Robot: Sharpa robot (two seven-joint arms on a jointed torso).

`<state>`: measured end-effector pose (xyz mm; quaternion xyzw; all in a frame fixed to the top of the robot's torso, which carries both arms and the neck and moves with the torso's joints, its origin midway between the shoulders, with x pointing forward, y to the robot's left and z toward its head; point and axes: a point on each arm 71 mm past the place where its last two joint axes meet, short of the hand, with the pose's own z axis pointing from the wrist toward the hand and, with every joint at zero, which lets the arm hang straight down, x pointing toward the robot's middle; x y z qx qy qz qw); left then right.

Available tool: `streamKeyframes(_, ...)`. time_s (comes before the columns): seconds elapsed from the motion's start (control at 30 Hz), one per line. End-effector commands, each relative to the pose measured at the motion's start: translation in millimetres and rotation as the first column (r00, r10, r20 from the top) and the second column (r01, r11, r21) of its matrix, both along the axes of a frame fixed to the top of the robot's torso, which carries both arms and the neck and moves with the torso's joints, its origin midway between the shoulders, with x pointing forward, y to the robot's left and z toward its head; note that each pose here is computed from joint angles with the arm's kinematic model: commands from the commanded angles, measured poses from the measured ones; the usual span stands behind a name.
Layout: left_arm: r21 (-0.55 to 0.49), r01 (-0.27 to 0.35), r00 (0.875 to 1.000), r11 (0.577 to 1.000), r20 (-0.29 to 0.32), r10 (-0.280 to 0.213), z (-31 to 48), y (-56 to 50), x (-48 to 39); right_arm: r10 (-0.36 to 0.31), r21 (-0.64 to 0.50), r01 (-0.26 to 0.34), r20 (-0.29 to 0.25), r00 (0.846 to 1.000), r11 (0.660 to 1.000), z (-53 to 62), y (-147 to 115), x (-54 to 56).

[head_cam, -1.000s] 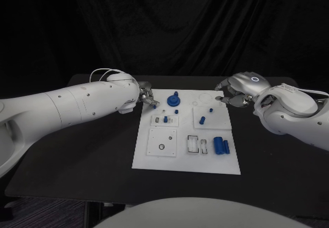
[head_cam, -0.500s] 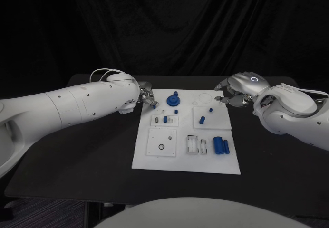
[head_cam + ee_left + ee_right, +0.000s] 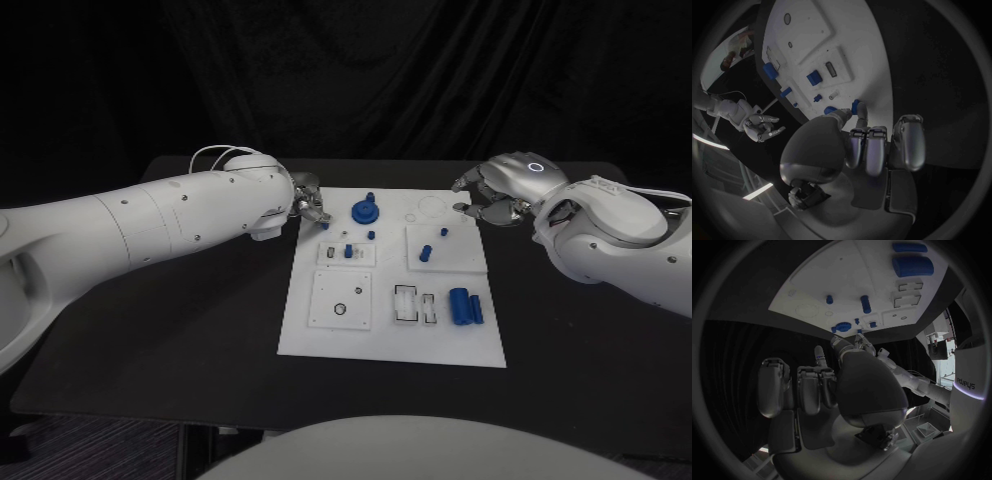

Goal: Assemble the parts on the task board

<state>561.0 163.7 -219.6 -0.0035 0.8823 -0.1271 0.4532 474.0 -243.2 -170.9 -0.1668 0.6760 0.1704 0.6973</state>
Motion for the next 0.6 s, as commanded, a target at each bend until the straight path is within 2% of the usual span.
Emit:
streamKeyframes(0.03, -0.01, 0.002, 1.0, 1.0, -0.02, -0.002, -2.1, -0.3, -1.8, -0.006, -0.004, 0.006, -0.003, 1.0, 1.0, -1.3, -0.7, -0.3)
streamKeyframes(0.17, -0.023, -0.003, 1.0, 1.0, -0.002, 0.003, -0.9, 1.4, -2.2, -0.008, -0.004, 0.008, -0.003, 1.0, 1.0, -1.3, -1.4, -0.2)
streamKeyframes(0.43, -0.084, -0.021, 0.997, 0.996, 0.073, 0.027, 4.5, 7.3, -5.9, -0.014, -0.006, 0.014, -0.005, 1.0, 1.0, -2.1, -3.8, -0.6)
streamKeyframes(0.6, -0.149, -0.059, 0.996, 0.987, 0.062, 0.069, 5.4, 13.4, -11.8, -0.019, -0.006, 0.019, -0.006, 1.0, 1.0, -2.3, -5.6, -0.9)
